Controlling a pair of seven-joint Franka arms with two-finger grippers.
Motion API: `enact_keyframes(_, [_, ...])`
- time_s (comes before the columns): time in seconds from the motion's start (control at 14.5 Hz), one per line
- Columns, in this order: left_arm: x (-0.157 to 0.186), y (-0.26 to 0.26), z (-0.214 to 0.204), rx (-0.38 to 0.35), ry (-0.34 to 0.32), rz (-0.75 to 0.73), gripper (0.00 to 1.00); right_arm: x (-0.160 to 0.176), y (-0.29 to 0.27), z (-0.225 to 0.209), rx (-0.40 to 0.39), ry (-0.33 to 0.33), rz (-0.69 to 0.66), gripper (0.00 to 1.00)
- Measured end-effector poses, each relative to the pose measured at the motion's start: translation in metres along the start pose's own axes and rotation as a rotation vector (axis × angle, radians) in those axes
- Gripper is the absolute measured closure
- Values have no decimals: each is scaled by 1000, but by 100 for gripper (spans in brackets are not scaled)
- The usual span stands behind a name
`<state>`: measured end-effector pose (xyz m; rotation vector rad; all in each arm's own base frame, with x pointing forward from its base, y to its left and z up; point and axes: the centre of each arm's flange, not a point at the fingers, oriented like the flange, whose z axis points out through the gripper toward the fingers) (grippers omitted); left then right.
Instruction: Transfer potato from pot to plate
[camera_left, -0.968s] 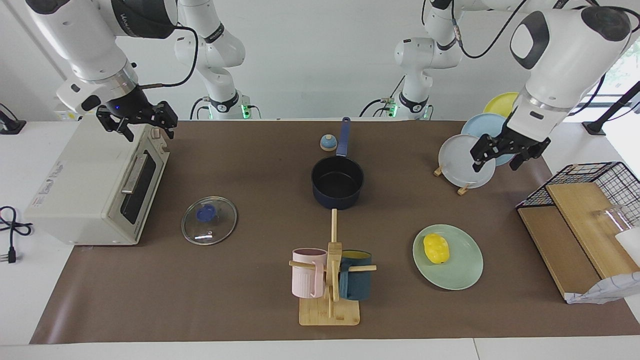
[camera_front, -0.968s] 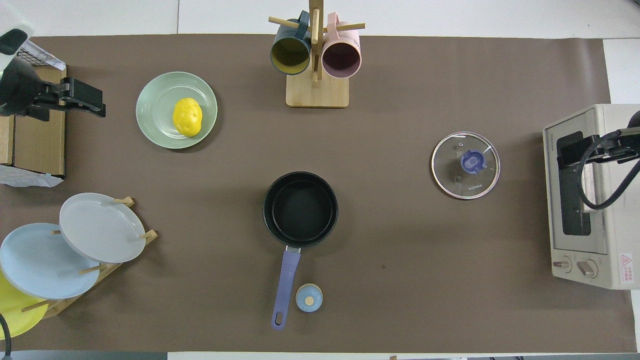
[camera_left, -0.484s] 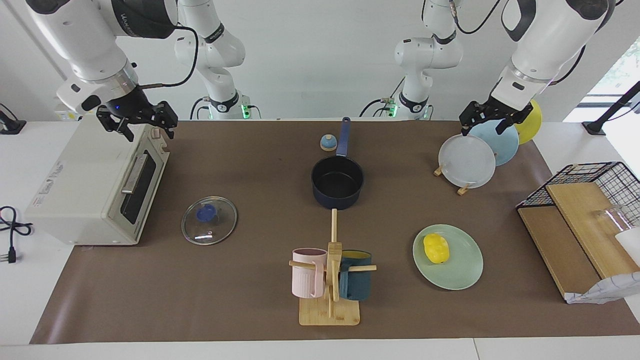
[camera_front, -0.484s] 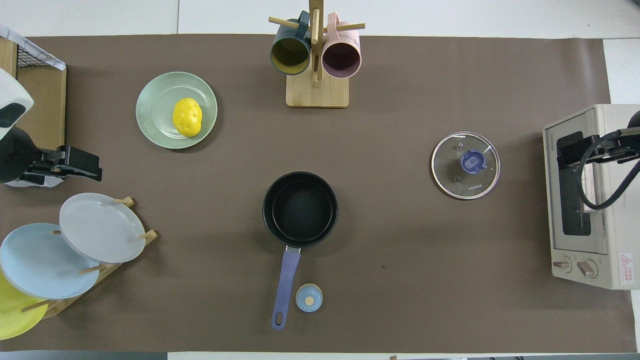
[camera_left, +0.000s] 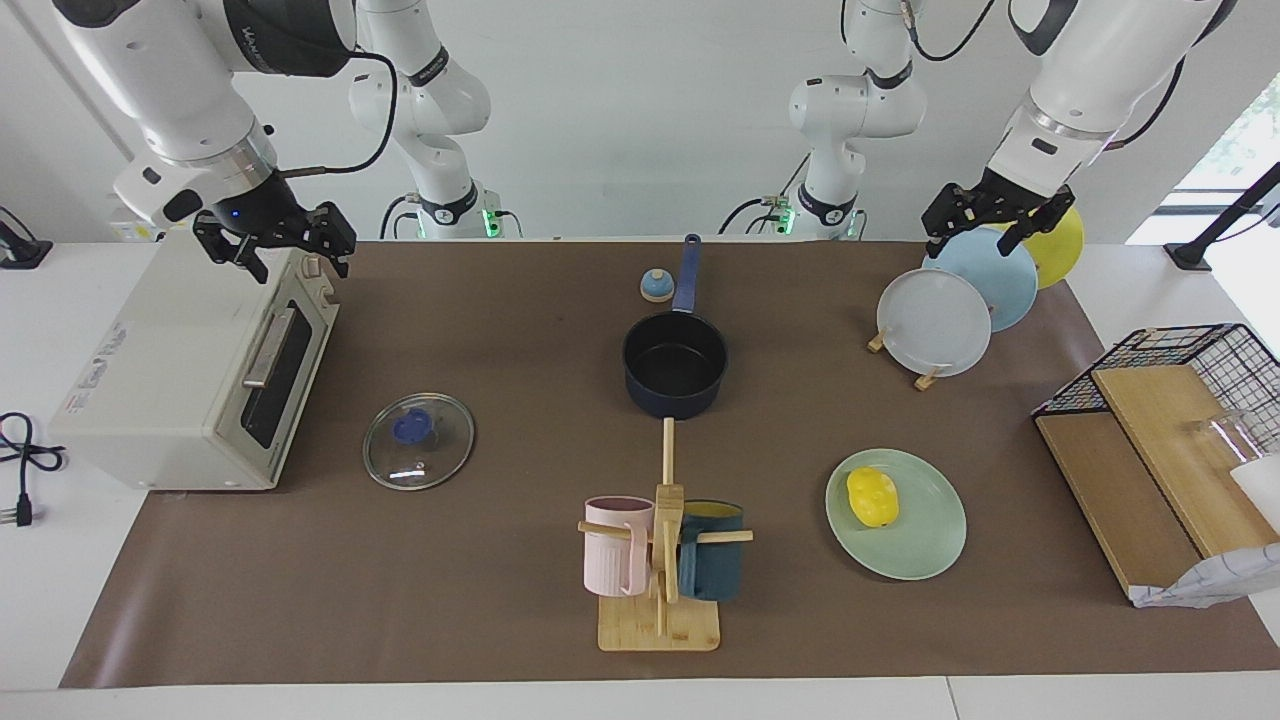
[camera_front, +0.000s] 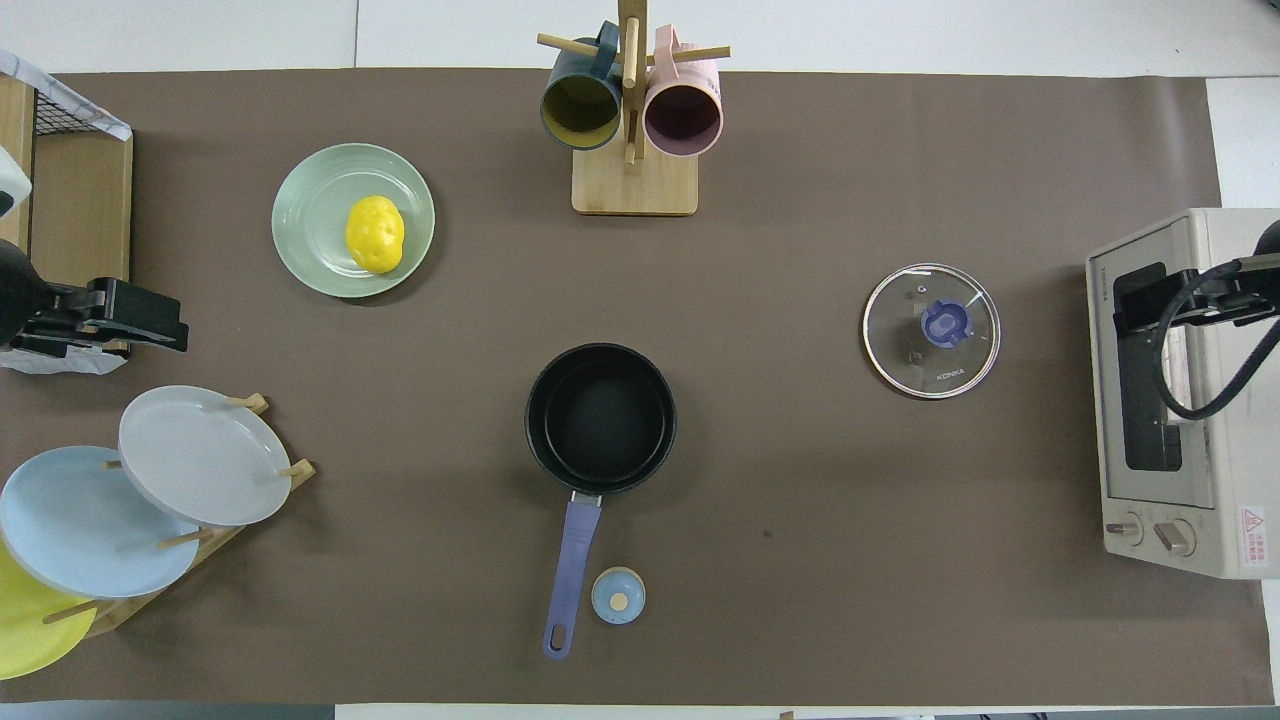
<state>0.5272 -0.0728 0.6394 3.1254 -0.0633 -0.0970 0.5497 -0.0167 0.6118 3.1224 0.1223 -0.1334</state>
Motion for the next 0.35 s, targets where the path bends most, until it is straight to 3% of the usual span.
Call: enact_keyframes(0.35, [4,1,1,0,1,2,0,0,0,0,0,1,-1,0])
